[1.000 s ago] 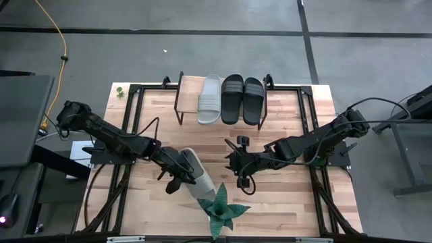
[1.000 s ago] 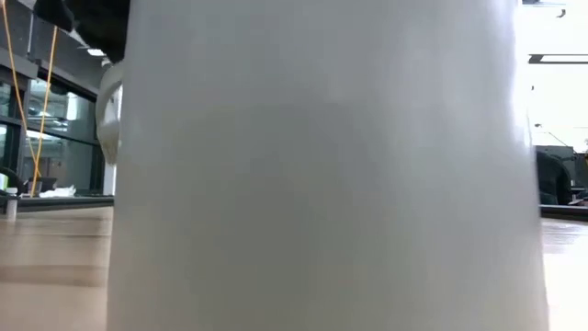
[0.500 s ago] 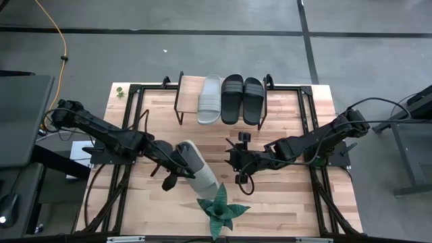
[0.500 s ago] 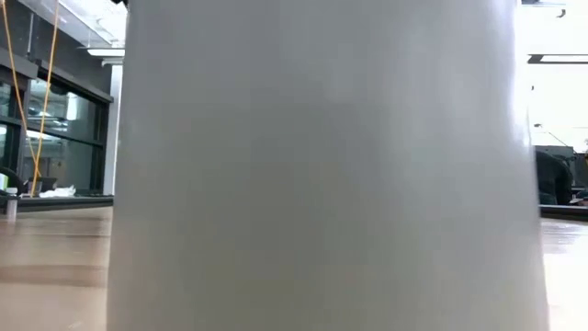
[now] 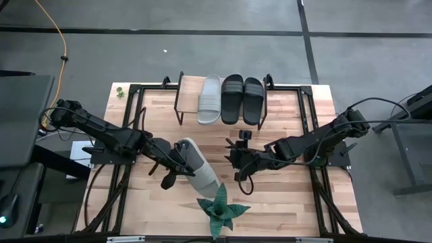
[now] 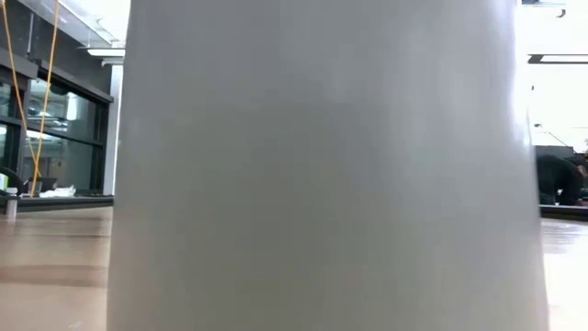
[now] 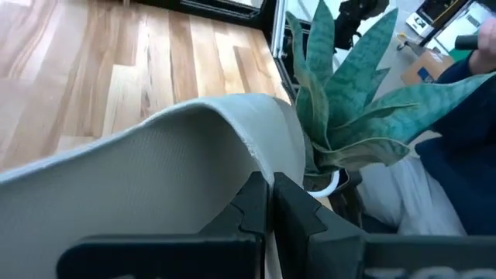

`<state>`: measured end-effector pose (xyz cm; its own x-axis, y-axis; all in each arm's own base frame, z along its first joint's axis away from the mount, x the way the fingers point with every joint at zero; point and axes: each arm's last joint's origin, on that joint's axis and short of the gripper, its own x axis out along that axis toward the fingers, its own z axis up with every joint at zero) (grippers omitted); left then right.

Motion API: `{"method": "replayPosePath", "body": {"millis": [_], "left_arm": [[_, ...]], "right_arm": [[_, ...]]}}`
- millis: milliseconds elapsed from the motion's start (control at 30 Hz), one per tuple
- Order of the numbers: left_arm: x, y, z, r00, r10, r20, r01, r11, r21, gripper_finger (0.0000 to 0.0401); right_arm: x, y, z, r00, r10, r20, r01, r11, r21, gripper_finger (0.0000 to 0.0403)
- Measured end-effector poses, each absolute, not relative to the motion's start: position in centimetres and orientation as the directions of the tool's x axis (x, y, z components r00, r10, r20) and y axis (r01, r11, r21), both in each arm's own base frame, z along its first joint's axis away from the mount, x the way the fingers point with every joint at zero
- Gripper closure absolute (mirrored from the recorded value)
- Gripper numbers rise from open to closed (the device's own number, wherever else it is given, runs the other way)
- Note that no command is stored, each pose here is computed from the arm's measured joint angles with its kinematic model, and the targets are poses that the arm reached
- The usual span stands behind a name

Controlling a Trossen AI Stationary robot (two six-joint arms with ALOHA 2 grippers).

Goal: Pick and place slides into the shelf
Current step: Put the gray slipper on the shelf

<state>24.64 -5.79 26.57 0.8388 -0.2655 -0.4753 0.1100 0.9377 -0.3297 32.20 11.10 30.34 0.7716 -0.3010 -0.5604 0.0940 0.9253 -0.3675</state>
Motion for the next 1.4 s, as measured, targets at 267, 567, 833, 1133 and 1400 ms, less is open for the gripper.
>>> {"method": "replayPosePath", "body": {"millis": [267,567,833,1133,1400], "left_arm": [[23.4,-5.4,27.5,0.852,-0.231,-0.469,0.088,0.947,-0.308,0.0401],[21.4,-4.5,29.0,0.871,-0.179,-0.458,0.043,0.955,-0.292,0.0401],[20.7,-4.2,30.3,0.874,-0.156,-0.46,0.027,0.961,-0.275,0.0401],[20.2,-4.0,32.6,0.87,-0.115,-0.479,-0.008,0.969,-0.246,0.0401],[19.9,-3.9,34.8,0.881,-0.114,-0.46,0.005,0.973,-0.231,0.0401]], "right_arm": [[32.0,11.7,30.6,0.777,-0.368,-0.51,0.122,0.883,-0.452,0.0256],[31.9,12.5,30.7,0.798,-0.35,-0.491,0.079,0.868,-0.491,0.0256],[32.0,13.0,30.5,0.805,-0.333,-0.491,0.051,0.863,-0.502,0.0256],[32.3,13.2,30.7,0.826,-0.308,-0.473,0.035,0.865,-0.501,0.0256],[32.3,13.2,30.8,0.83,-0.305,-0.467,0.034,0.863,-0.504,0.0256]]}}
